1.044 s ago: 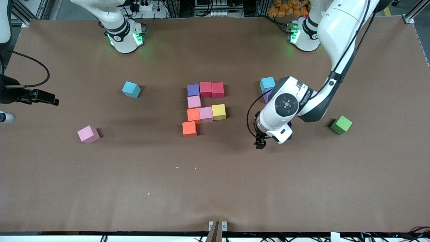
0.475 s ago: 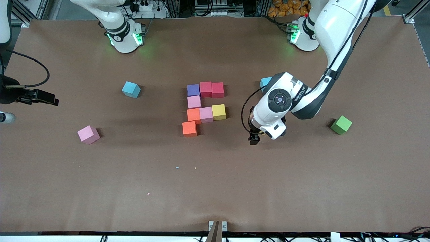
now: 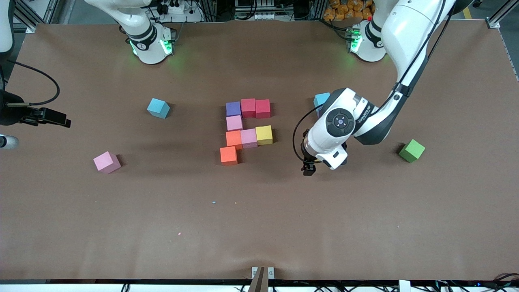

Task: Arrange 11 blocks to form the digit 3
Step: 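Move the left gripper over the second yellow cube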

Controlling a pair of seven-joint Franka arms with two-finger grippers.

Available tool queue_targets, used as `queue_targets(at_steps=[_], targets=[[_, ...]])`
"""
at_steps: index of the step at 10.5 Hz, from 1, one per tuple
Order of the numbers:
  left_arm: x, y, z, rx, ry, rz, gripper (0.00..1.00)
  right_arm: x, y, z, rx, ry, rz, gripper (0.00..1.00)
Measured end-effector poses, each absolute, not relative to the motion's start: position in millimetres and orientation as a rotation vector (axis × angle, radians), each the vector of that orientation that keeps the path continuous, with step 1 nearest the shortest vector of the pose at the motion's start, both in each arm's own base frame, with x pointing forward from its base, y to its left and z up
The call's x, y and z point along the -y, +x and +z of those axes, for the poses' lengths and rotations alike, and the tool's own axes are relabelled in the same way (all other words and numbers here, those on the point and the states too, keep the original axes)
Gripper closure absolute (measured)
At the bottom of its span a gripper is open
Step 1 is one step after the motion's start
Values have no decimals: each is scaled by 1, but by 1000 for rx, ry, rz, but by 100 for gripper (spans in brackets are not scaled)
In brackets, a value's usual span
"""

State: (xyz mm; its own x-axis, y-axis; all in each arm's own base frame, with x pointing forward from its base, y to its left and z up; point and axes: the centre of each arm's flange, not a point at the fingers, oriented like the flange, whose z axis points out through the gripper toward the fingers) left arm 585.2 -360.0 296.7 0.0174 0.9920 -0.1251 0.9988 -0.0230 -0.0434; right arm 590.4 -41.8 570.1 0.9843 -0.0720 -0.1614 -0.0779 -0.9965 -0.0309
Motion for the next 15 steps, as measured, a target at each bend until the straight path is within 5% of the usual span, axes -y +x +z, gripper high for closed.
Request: queue_targets(at_steps=[15], targets=[[352,593,300,-2168,2177,-173,0,54,591,566,-148,-3088,262,0]])
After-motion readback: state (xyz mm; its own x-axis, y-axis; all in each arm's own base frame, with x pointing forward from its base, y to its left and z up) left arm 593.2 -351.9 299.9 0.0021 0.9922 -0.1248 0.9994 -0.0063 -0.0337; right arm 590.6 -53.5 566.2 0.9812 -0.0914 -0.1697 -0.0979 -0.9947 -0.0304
